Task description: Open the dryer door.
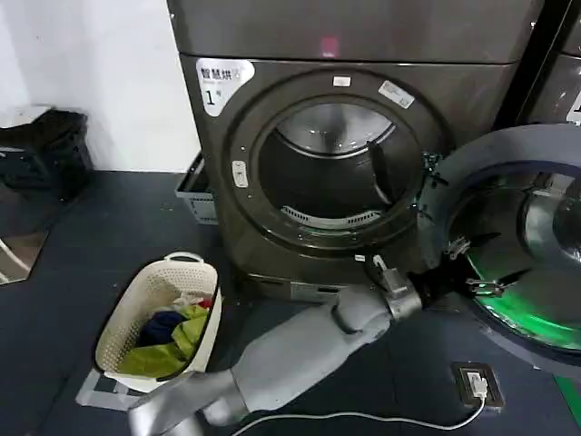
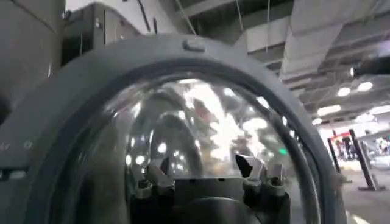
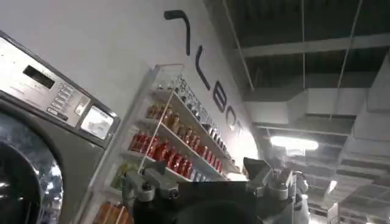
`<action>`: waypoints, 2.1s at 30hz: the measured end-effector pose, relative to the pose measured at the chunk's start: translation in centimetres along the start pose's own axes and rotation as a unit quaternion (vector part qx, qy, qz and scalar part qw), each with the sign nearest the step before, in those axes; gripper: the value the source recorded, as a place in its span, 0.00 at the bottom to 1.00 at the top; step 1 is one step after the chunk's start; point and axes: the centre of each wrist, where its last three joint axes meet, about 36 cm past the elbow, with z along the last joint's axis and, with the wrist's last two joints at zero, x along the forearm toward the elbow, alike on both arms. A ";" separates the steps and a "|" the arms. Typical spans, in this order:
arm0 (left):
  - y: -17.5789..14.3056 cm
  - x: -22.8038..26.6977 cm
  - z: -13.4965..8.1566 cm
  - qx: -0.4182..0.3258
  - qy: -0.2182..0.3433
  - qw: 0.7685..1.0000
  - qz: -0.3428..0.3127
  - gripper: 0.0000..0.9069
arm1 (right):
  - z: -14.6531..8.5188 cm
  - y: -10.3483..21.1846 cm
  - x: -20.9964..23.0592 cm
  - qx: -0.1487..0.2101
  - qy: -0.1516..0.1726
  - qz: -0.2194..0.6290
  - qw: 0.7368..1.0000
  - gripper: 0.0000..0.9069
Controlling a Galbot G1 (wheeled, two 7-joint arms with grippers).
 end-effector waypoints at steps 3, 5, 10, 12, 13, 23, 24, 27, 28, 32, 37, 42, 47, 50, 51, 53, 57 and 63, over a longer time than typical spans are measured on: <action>-0.9 -0.2 -0.3 0.012 -0.031 0.999 0.000 1.00 | -0.2 -0.1 -0.1 0.001 -0.002 0.000 1.000 1.00; -1.2 0.4 -0.6 0.028 -0.041 0.999 -0.006 1.00 | -0.3 -0.2 -0.2 0.002 -0.004 0.001 1.000 1.00; 0.4 5.0 -0.9 0.034 -0.034 0.998 -0.037 1.00 | -0.7 -0.5 -0.2 0.004 -0.009 0.002 1.000 1.00; 0.8 6.8 -1.4 0.027 -0.030 0.998 -0.041 1.00 | -1.0 -0.8 -0.2 0.009 -0.012 0.003 1.000 1.00; 0.9 7.7 -1.7 0.024 -0.029 0.998 -0.043 1.00 | -1.1 -1.0 -0.2 0.012 -0.014 0.005 1.000 1.00; 2.2 17.9 -6.4 -0.023 0.027 0.998 -0.042 1.00 | -2.5 -3.3 0.4 0.048 -0.026 0.041 0.998 1.00; 2.4 19.0 -6.8 -0.028 0.036 0.998 -0.044 1.00 | -2.6 -3.5 0.5 0.052 -0.026 0.046 0.997 1.00; 2.6 22.5 -8.2 -0.043 0.069 0.995 -0.050 1.00 | -2.9 -4.2 0.6 0.063 -0.028 0.060 0.996 1.00; 2.7 23.8 -8.7 -0.046 0.085 0.994 -0.055 1.00 | -3.0 -4.3 0.6 0.066 -0.029 0.064 0.995 1.00; 3.1 28.5 -10.5 -0.059 0.158 0.983 -0.073 1.00 | -2.8 -4.6 0.6 0.066 -0.029 0.074 0.995 1.00; 3.5 33.8 -12.7 -0.063 0.244 0.964 -0.086 1.00 | -2.5 -4.4 0.2 0.059 -0.029 0.073 0.995 1.00; 3.3 37.6 -15.8 -0.055 0.326 0.941 -0.080 1.00 | -2.4 -4.4 -0.2 0.054 -0.031 0.074 0.995 1.00; 3.7 40.1 -19.6 -0.065 0.381 0.920 -0.074 1.00 | -2.5 -4.1 -0.4 0.049 -0.034 0.072 0.996 1.00; 4.2 41.6 -21.7 -0.080 0.413 0.904 -0.073 1.00 | -2.6 -4.1 -0.6 0.048 -0.036 0.072 0.996 1.00; 4.2 42.1 -22.3 -0.080 0.425 0.899 -0.066 1.00 | -2.6 -4.2 -0.6 0.048 -0.035 0.073 0.996 1.00; 4.1 42.8 -23.5 -0.089 0.450 0.887 -0.055 1.00 | -2.6 -4.2 -0.6 0.047 -0.034 0.073 0.996 1.00; 4.0 44.3 -25.4 -0.099 0.509 0.854 -0.039 1.00 | -2.5 -4.1 -0.5 0.045 -0.033 0.073 0.996 1.00; 5.3 46.6 -27.9 -0.113 0.589 0.799 -0.038 1.00 | -2.5 -4.0 -0.5 0.047 -0.032 0.070 0.996 1.00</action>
